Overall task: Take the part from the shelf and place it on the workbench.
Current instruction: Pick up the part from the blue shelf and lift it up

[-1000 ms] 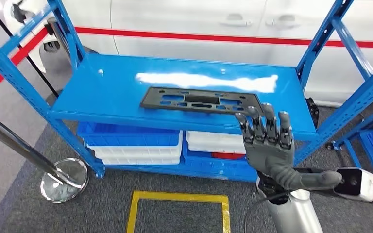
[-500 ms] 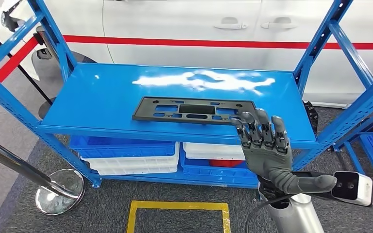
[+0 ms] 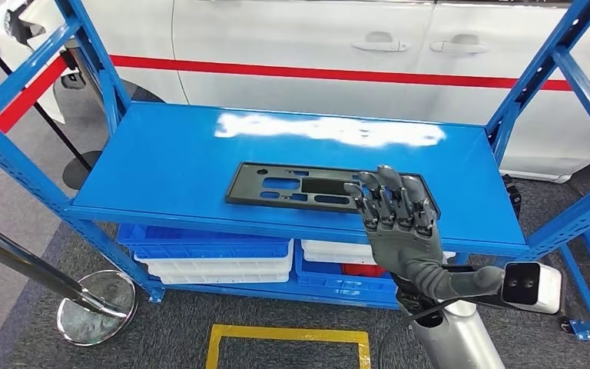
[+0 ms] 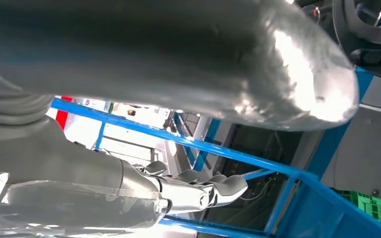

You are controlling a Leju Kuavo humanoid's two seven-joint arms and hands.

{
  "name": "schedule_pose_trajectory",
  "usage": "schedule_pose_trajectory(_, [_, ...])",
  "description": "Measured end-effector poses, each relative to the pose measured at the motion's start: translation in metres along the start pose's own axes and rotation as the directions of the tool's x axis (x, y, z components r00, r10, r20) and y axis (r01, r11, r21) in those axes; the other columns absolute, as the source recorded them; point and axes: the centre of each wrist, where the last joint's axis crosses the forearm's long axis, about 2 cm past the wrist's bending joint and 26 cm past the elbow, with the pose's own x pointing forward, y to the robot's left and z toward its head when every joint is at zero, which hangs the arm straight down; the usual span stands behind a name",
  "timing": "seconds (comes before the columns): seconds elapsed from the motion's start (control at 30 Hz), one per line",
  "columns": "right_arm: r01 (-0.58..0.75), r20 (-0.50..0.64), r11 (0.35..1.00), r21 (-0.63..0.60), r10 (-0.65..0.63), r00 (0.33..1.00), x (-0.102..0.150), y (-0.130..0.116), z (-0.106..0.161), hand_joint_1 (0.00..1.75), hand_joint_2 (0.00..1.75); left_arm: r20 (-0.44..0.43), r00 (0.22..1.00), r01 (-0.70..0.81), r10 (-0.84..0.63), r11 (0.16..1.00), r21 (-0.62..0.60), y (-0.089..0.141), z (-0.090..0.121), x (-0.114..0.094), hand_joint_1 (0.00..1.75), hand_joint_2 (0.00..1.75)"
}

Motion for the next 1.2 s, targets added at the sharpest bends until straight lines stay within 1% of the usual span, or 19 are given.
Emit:
schedule_pose_trajectory(0.27, [-0.008, -0.077, 1.0, -0.009, 0.008, 0.997, -0.019, 0.011, -0.003, 0.0, 0.0, 0.015, 1.0, -0.002, 0.002, 1.0, -0.003, -0.002, 0.0, 0.002, 0.0, 0.0])
schedule_pose_trajectory(0.4, [-0.051, -0.173, 0.998, -0.029, 0.045, 0.984, -0.033, 0.014, 0.008, 0.0, 1.75, 0.01, 1.0, 0.002, -0.002, 1.0, 0.008, -0.001, 0.0, -0.001, 0.0, 0.0])
schedule_pose_trajectory(0.47, [-0.142, -0.246, 0.989, -0.044, 0.127, 0.961, -0.04, 0.014, 0.017, 0.0, 1.75, 0.009, 1.0, 0.005, -0.005, 1.0, 0.017, 0.0, 0.001, -0.003, 0.0, 0.0])
schedule_pose_trajectory(0.5, [-0.22, -0.291, 0.975, -0.045, 0.198, 0.936, -0.043, 0.013, 0.021, 0.0, 1.75, 0.01, 1.0, 0.007, -0.007, 1.0, 0.022, 0.001, 0.001, -0.003, 0.0, 0.0])
schedule_pose_trajectory(0.53, [-0.319, -0.34, 0.947, -0.036, 0.288, 0.895, -0.045, 0.011, 0.025, 0.0, 1.75, 0.01, 1.0, 0.008, -0.008, 1.0, 0.026, 0.001, 0.001, -0.003, 0.0, 0.0])
schedule_pose_trajectory(0.57, [-0.436, -0.391, 0.9, -0.013, 0.397, 0.83, -0.047, 0.009, 0.03, 0.0, 1.75, 0.01, 1.0, 0.009, -0.009, 1.0, 0.029, 0.002, 0.001, -0.004, 0.0, 0.0])
schedule_pose_trajectory(0.6, [-0.557, -0.433, 0.83, 0.024, 0.511, 0.743, -0.048, 0.007, 0.034, 0.0, 1.75, 0.01, 1.0, 0.01, -0.01, 0.999, 0.03, 0.002, 0.001, -0.005, 0.0, 0.0])
schedule_pose_trajectory(0.63, [-0.664, -0.46, 0.745, 0.066, 0.613, 0.642, -0.048, 0.006, 0.038, 0.0, 1.75, 0.01, 1.0, 0.01, -0.011, 0.999, 0.03, 0.002, 0.002, -0.006, 0.0, 0.0])
schedule_pose_trajectory(0.67, [-0.754, -0.471, 0.647, 0.112, 0.703, 0.533, -0.048, 0.005, 0.043, 0.0, 1.75, 0.009, 1.0, 0.01, -0.011, 1.0, 0.029, 0.002, 0.002, -0.006, 0.0, 0.0])
schedule_pose_trajectory(0.7, [-0.813, -0.469, 0.563, 0.148, 0.764, 0.443, -0.048, 0.004, 0.047, 0.0, 1.75, 0.009, 1.0, 0.01, -0.01, 1.0, 0.027, 0.001, 0.002, -0.006, 0.0, 0.0])
schedule_pose_trajectory(0.73, [-0.847, -0.467, 0.502, 0.176, 0.8, 0.377, -0.049, 0.004, 0.052, 0.0, 1.75, 0.01, 1.0, 0.01, -0.01, 1.0, 0.025, 0.0, 0.002, -0.006, 0.0, 0.0])
schedule_pose_trajectory(0.77, [-0.864, -0.468, 0.463, 0.199, 0.82, 0.331, -0.049, 0.004, 0.057, 0.0, 1.75, 0.011, 1.0, 0.009, -0.009, 1.0, 0.024, -0.001, 0.002, -0.006, 0.0, 0.0])
schedule_pose_trajectory(0.87, [-0.875, -0.489, 0.41, 0.255, 0.836, 0.249, -0.053, 0.007, 0.072, 0.0, 1.75, 0.01, 1.0, 0.009, -0.009, 1.0, 0.023, -0.002, 0.002, -0.006, 0.0, 0.0])
schedule_pose_trajectory(0.97, [-0.89, -0.484, 0.323, 0.321, 0.864, 0.139, -0.056, 0.007, 0.079, 0.0, 1.75, 0.012, 1.0, 0.008, -0.008, 1.0, 0.02, -0.004, 0.003, -0.007, 0.0, 0.0])
schedule_pose_trajectory(1.0, [-0.891, -0.48, 0.303, 0.337, 0.87, 0.114, -0.057, 0.006, 0.08, 0.0, 1.75, 0.013, 1.0, 0.008, -0.008, 1.0, 0.019, -0.004, 0.003, -0.007, 0.0, 0.0])
schedule_pose_trajectory(1.07, [-0.889, -0.48, 0.288, 0.356, 0.872, 0.09, -0.059, 0.004, 0.083, 0.0, 1.75, 0.016, 1.0, 0.007, -0.008, 1.0, 0.018, -0.005, 0.003, -0.007, 0.0, 0.0])
schedule_pose_trajectory(1.2, [-0.882, -0.488, 0.287, 0.373, 0.87, 0.077, -0.062, 0.003, 0.088, 0.0, 1.75, 0.016, 1.0, 0.007, -0.008, 1.0, 0.018, -0.005, 0.003, -0.007, 0.0, 0.0])
